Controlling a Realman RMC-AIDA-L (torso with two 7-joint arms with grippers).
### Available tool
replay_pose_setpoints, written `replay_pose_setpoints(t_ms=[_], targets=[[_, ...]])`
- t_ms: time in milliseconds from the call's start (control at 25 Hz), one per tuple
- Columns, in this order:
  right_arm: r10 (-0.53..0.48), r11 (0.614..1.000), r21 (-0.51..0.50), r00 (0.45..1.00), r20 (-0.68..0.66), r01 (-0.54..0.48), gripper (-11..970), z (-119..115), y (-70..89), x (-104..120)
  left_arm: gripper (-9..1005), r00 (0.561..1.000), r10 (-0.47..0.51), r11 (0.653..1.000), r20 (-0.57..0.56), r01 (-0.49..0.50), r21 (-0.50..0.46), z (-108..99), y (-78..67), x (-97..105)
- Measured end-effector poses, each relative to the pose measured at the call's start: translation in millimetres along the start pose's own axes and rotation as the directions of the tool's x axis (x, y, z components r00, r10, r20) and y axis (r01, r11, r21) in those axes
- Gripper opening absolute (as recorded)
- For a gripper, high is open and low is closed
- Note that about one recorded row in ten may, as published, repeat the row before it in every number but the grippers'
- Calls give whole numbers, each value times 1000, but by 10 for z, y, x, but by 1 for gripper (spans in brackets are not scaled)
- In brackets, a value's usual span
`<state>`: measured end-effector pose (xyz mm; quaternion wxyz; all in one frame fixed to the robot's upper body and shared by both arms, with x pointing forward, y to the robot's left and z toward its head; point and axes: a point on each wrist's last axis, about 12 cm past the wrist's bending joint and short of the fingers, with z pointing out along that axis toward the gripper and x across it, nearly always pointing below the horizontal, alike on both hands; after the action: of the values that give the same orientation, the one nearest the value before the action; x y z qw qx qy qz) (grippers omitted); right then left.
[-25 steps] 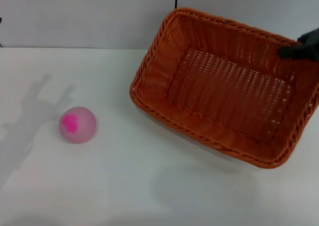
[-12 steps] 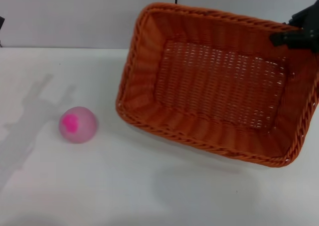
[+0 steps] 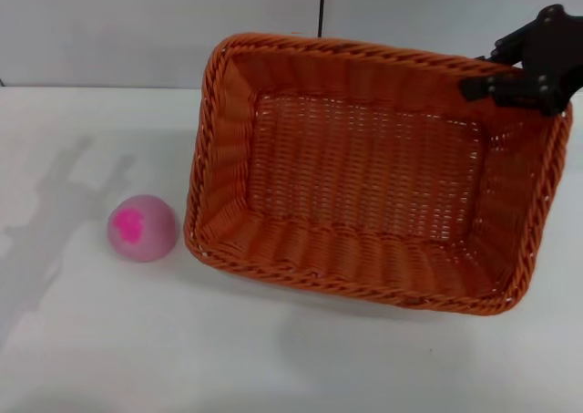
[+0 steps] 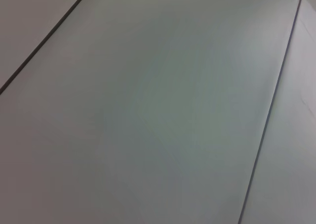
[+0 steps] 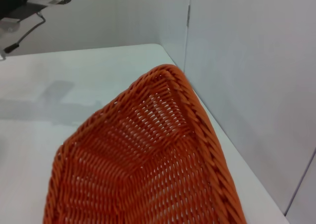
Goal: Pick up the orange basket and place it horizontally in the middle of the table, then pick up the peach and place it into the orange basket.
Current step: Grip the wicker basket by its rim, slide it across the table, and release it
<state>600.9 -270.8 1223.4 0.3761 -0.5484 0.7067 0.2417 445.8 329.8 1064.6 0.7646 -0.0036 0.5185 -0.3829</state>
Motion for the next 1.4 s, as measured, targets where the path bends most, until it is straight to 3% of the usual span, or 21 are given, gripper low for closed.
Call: replay_pose_setpoints(t_ms=[480,1200,1400], targets=[[-64,998,22,998,-16,64,162,153,-207,108,833,1000,-26,1000,2,26,6,-2,-10,1],[-160,983,73,983,-93,167,162,347,-386,-121,829,999,-41,999,2,42,-31,-64,-25,47],[-183,977,86,977,-107,193,224,434,-421,-167,828,999,-40,998,-4,40,-42,-53,-5,55]])
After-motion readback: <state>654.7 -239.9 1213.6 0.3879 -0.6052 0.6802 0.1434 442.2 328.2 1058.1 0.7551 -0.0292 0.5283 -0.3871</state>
